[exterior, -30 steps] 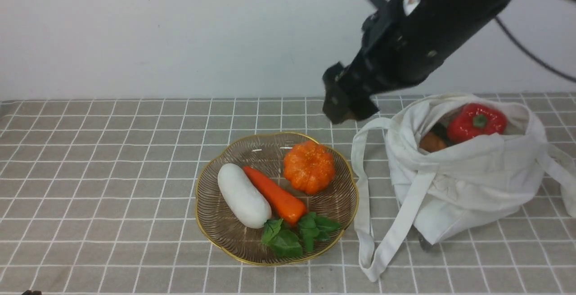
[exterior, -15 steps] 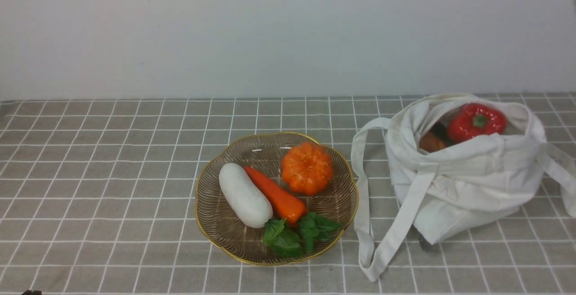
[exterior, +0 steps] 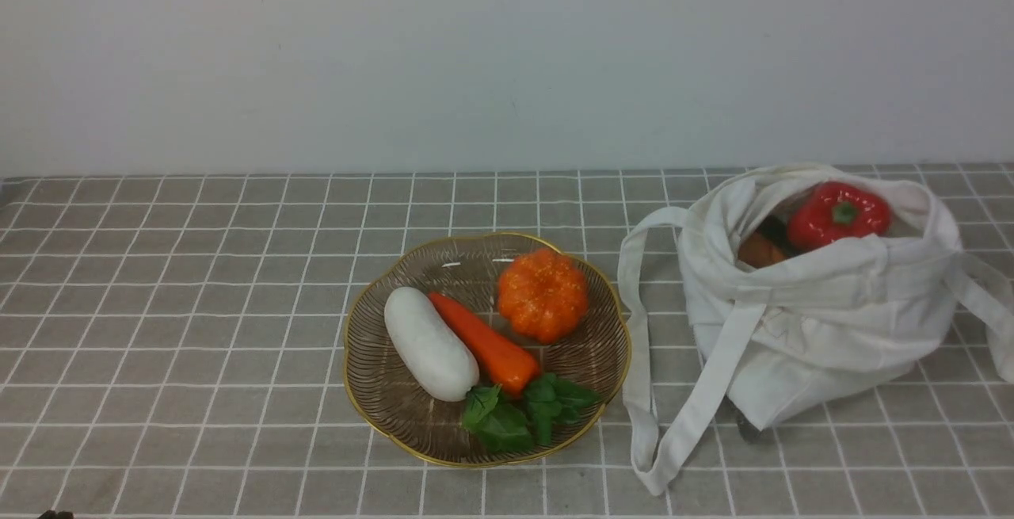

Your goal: Take vegetables from bag on grey coffee tablecloth place on plate.

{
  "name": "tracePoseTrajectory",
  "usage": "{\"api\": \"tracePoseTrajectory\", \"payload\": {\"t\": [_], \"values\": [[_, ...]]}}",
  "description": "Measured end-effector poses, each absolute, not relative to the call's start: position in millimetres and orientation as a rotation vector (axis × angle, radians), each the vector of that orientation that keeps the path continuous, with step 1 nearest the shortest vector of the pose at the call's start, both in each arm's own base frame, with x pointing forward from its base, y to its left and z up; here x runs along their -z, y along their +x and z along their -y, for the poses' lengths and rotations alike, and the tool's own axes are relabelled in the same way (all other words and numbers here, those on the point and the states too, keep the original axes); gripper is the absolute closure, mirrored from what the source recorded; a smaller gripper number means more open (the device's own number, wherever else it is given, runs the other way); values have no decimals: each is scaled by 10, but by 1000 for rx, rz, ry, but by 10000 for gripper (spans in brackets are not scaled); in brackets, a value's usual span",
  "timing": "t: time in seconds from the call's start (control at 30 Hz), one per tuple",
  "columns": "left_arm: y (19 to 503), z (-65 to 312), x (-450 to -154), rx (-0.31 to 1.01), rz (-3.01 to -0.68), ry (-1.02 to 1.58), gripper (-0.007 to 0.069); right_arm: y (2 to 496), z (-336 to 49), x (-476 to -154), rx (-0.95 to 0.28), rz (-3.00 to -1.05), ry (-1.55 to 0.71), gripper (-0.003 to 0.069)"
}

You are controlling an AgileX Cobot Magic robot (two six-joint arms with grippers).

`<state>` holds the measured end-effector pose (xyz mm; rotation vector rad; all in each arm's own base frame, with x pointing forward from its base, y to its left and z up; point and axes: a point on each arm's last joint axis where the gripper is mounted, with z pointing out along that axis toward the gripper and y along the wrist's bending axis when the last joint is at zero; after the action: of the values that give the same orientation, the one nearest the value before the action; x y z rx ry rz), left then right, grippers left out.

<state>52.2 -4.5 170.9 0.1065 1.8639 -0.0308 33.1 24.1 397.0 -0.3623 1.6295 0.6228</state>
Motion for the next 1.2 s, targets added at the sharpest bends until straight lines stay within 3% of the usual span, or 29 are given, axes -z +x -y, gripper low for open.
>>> {"api": "tracePoseTrajectory", "payload": {"t": [0.3,0.5,0.73,0.93,0.97,1.2], "values": [[522,45,-1709,31,-1864,107,630,412,-300,-3854,-630,-1480,-356,674],[522,45,-1709,31,-1864,107,630,495,-366,-3729,-581,-1345,-395,674],[522,45,-1709,31,-1864,107,630,513,-342,-3504,-480,-1332,-412,674],[522,45,-1709,31,-1864,107,630,572,-166,-2959,-201,-1442,-233,674],[522,45,-1709,31,-1864,107,630,595,-108,-2711,-97,-1502,-183,674],[522,45,-1709,31,-1864,107,630,562,37,-1852,122,-1733,-48,674]]}}
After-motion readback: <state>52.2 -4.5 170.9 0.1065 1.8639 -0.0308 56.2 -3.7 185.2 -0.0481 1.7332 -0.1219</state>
